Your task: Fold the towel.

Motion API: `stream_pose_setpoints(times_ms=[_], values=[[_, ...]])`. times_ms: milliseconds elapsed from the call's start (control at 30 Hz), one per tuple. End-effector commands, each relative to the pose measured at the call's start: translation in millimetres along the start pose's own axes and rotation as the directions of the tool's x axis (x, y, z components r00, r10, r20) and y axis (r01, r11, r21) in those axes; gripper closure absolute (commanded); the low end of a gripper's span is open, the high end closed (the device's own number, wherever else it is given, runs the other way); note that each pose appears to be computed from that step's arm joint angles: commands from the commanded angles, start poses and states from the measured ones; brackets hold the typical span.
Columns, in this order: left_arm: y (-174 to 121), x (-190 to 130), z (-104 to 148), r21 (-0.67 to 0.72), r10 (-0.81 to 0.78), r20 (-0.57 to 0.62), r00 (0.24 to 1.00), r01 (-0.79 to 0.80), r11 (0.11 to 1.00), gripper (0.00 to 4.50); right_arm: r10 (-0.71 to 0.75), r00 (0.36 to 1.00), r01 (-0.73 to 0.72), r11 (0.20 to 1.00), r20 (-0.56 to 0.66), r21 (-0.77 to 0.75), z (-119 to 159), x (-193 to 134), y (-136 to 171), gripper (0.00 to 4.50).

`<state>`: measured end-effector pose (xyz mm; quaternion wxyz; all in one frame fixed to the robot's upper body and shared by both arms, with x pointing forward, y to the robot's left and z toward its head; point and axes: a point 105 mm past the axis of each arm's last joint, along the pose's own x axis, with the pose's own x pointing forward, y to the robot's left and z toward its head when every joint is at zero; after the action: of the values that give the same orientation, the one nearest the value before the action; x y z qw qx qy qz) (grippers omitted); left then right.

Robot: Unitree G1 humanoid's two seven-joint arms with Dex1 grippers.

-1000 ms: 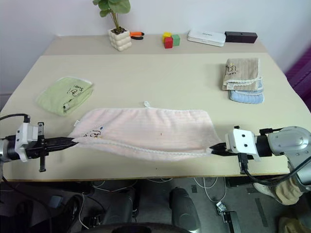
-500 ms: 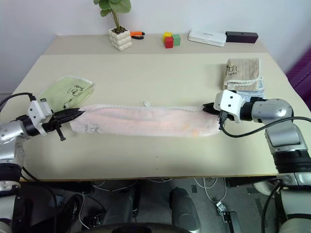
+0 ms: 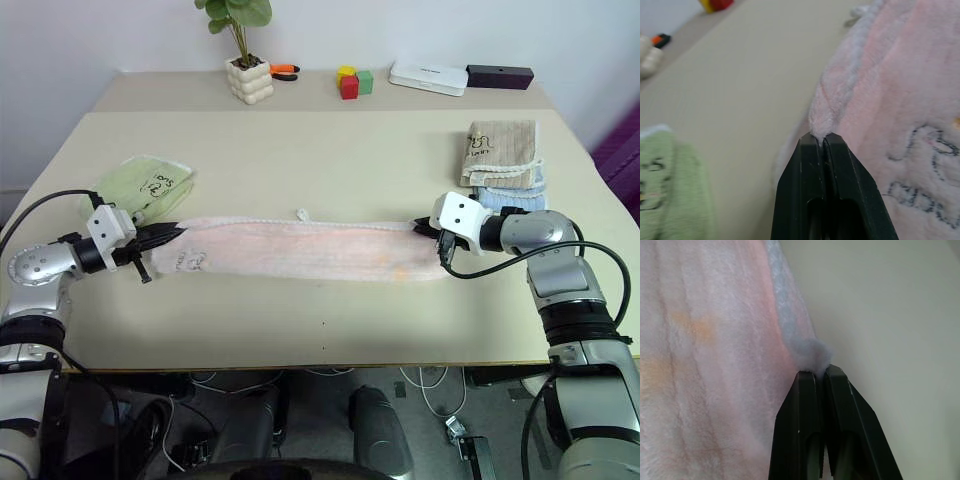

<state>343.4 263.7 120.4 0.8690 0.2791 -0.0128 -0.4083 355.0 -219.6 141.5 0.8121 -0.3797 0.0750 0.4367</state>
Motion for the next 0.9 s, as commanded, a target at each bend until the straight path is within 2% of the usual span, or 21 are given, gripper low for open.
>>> stream_pose_setpoints(times_ms=[33,300,400,467,500,600,767,900], values=[[7,1,4,-0.007,0.027,0.009,1.000,-0.027,1.000,4.50,0.002,1.000,-0.002,1.000,0.025,0.012,10,-2,-3,4.46],[16,2,4,-0.042,0.051,-0.004,0.999,-0.051,0.998,4.50,-0.030,1.000,0.029,0.999,0.009,0.041,12,3,-7,4.46],[20,5,4,-0.037,0.084,-0.004,0.996,-0.085,0.996,3.59,-0.016,1.000,0.015,0.996,0.017,0.086,13,6,-6,3.51],[22,5,5,-0.024,0.104,-0.006,0.995,-0.105,0.994,2.55,-0.036,0.999,0.036,0.998,0.003,0.056,12,7,-7,2.48],[23,5,5,-0.015,0.111,-0.008,0.994,-0.111,0.994,2.20,-0.041,0.999,0.040,0.998,0.002,0.050,12,8,-7,2.11],[23,5,5,-0.008,0.116,-0.010,0.993,-0.116,0.993,0.72,-0.046,0.999,0.046,0.998,0.001,0.032,13,9,-7,0.72],[30,0,15,-0.032,0.141,0.039,0.989,-0.139,0.990,0.72,-0.067,0.998,0.067,0.995,-0.006,0.080,12,6,-14,0.72],[40,-8,27,-0.024,0.179,0.070,0.981,-0.178,0.984,0.72,-0.162,0.986,0.163,0.985,-0.027,0.058,10,3,-30,0.72]])
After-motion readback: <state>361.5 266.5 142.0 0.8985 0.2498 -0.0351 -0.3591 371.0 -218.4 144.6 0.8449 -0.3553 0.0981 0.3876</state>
